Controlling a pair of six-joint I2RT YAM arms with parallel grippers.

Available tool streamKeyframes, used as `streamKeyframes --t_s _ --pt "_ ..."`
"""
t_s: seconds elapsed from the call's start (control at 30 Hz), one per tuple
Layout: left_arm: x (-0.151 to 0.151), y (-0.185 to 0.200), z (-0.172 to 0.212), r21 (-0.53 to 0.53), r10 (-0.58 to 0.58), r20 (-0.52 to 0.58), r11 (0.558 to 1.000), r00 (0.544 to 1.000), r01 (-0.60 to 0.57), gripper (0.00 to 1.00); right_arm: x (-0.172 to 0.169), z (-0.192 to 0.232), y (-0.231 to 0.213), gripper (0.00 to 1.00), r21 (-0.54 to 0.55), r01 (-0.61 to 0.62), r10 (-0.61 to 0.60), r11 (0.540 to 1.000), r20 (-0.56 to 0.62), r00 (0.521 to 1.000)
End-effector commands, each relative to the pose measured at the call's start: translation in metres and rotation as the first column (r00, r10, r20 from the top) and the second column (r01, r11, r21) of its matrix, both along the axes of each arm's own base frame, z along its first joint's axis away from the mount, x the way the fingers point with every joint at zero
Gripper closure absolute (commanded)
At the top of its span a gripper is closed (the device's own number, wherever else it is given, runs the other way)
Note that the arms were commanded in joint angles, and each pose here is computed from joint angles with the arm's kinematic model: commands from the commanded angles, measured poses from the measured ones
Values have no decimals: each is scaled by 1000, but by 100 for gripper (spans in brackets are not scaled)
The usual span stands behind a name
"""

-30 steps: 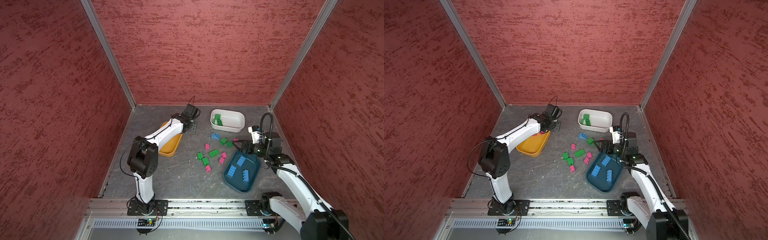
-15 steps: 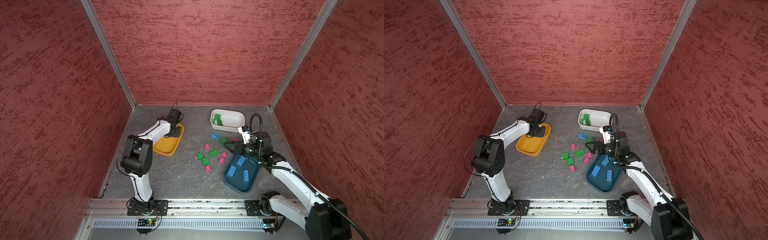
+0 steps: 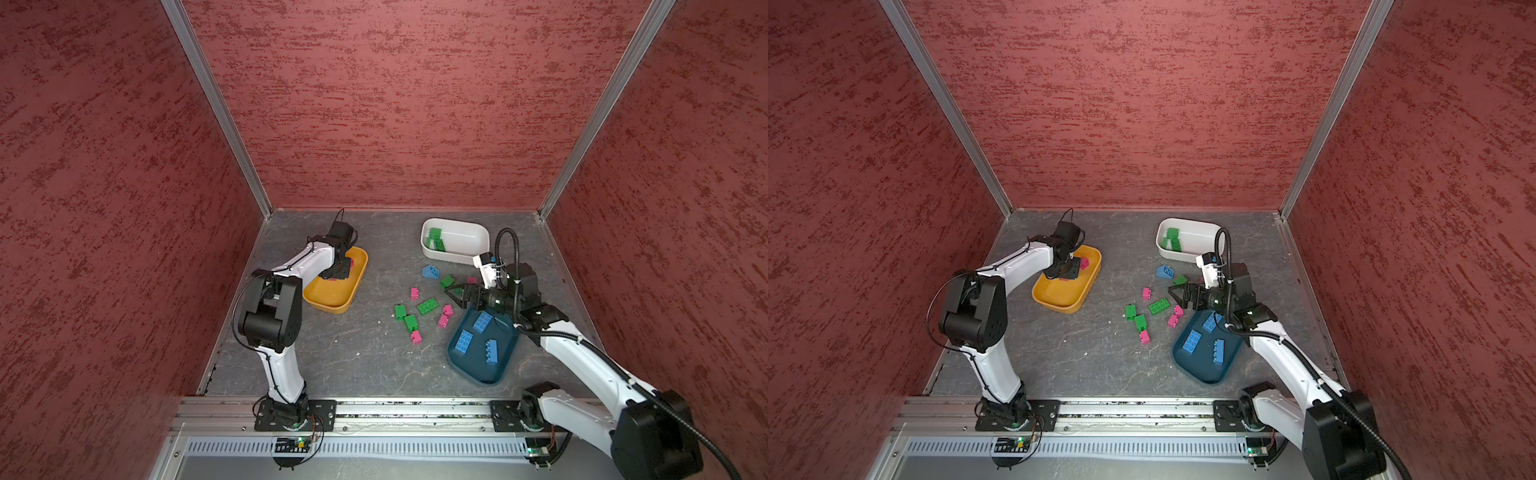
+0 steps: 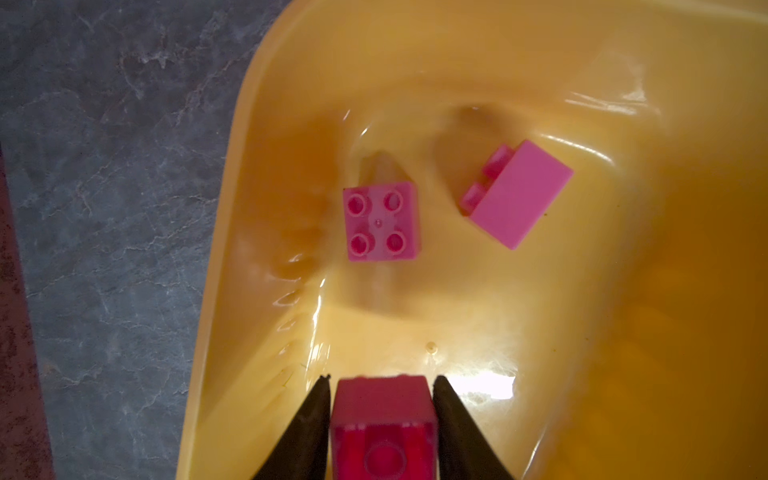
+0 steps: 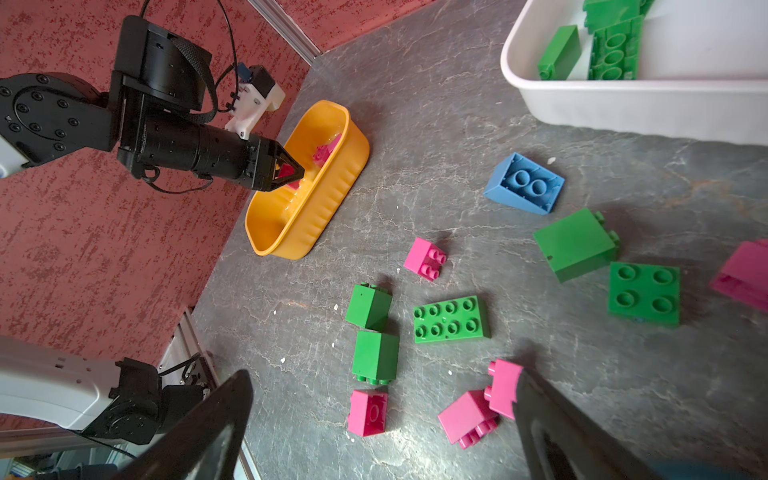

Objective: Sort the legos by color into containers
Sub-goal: 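Open the left gripper to drop the pink brick into the tray, then move the left gripper to another pink brick and grasp it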

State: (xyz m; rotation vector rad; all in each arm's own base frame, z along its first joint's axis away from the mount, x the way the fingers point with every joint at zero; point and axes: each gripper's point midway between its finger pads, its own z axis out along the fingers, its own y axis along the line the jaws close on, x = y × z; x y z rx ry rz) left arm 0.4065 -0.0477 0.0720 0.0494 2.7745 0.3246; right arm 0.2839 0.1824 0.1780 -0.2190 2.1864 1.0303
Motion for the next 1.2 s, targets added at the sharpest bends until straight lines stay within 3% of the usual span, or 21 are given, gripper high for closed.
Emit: streamKeyframes --t_s 0.0,0.1,0.37,0.7,0.87,1.17 --pt "3 -1 17 -19 12 39 1000 999 -11 46 3 4 -3 1 -32 17 -16 999 28 999" --pt "2 -16 31 -107 4 64 994 998 3 39 3 4 -7 1 -52 32 -30 998 31 999" --pt "-23 -82 75 -343 -53 124 935 991 93 35 4 6 -19 1 -115 83 -77 990 49 996" --pt "-58 -201 64 -477 -196 106 851 975 222 31 4 6 -37 1 -172 143 -134 975 62 989" --pt "-62 -250 36 -484 -249 69 839 966 251 32 3 4 -43 1 -187 157 -149 970 59 987" --pt "-49 -276 -7 -395 -268 50 879 962 265 42 0 -1 -50 1 -215 173 -163 961 64 985"
